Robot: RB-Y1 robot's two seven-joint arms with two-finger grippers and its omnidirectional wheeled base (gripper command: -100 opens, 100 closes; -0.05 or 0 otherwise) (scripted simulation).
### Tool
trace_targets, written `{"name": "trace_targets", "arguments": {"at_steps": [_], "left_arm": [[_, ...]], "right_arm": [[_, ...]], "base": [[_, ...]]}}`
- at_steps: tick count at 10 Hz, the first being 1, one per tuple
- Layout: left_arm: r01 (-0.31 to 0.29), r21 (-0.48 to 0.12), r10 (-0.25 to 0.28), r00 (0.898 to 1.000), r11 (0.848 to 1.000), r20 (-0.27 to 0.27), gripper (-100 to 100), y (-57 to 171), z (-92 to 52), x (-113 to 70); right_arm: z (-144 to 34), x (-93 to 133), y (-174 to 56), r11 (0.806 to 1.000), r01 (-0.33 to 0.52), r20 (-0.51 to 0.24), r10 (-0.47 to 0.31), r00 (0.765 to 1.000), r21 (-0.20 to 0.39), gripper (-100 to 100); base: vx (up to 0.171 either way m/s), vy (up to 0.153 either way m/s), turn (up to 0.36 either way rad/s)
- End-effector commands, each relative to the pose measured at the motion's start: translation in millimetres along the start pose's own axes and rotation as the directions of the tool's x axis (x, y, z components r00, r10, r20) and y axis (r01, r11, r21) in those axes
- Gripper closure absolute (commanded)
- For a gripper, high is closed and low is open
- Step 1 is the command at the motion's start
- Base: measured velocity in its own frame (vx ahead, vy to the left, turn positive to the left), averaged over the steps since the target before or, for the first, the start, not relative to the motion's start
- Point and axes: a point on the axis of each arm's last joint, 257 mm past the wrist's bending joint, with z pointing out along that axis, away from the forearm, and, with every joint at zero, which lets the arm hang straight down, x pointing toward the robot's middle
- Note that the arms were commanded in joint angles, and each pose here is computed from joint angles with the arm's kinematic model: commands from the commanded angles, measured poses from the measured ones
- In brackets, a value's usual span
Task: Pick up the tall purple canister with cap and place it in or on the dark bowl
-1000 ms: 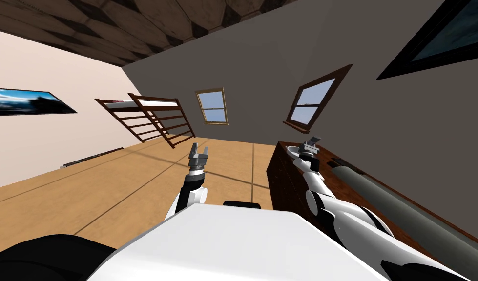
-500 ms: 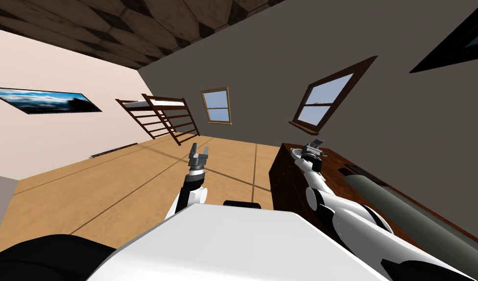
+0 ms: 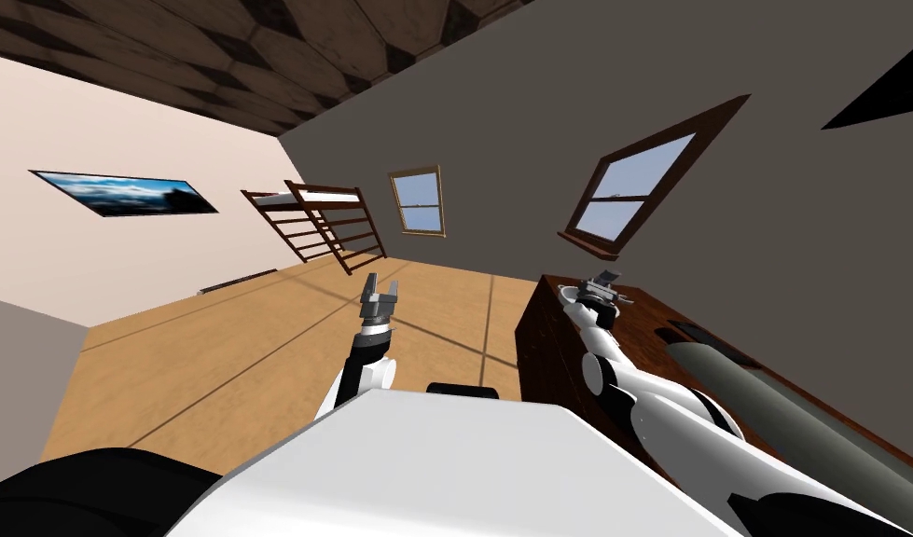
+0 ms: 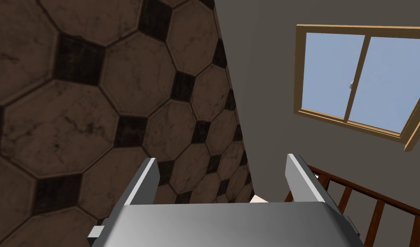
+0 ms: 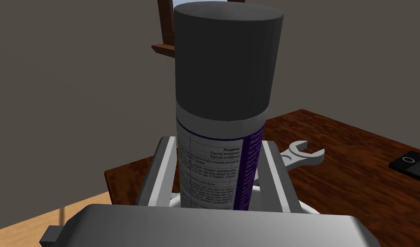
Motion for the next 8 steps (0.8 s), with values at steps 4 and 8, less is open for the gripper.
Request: {"name": "trace_targets", "arguments": {"at_steps": [4,8], "left_arm": [[0.0,0.0,0.0,1.0,1.0,0.0,0,0.0,0.0,0.0],[0.0,0.0,0.0,1.0,1.0,0.0,0,0.0,0.0,0.0]], "right_arm": [[0.9,-9.5,6.3,1.0,0.008,0.027,-0.007,1.0,-0.028,-100],[0.9,-9.5,6.3,1.0,0.008,0.027,-0.007,1.0,-0.028,-100]], "base": [[-0.004,-0.042,0.056],[0.0,0.0,0.0]]}}
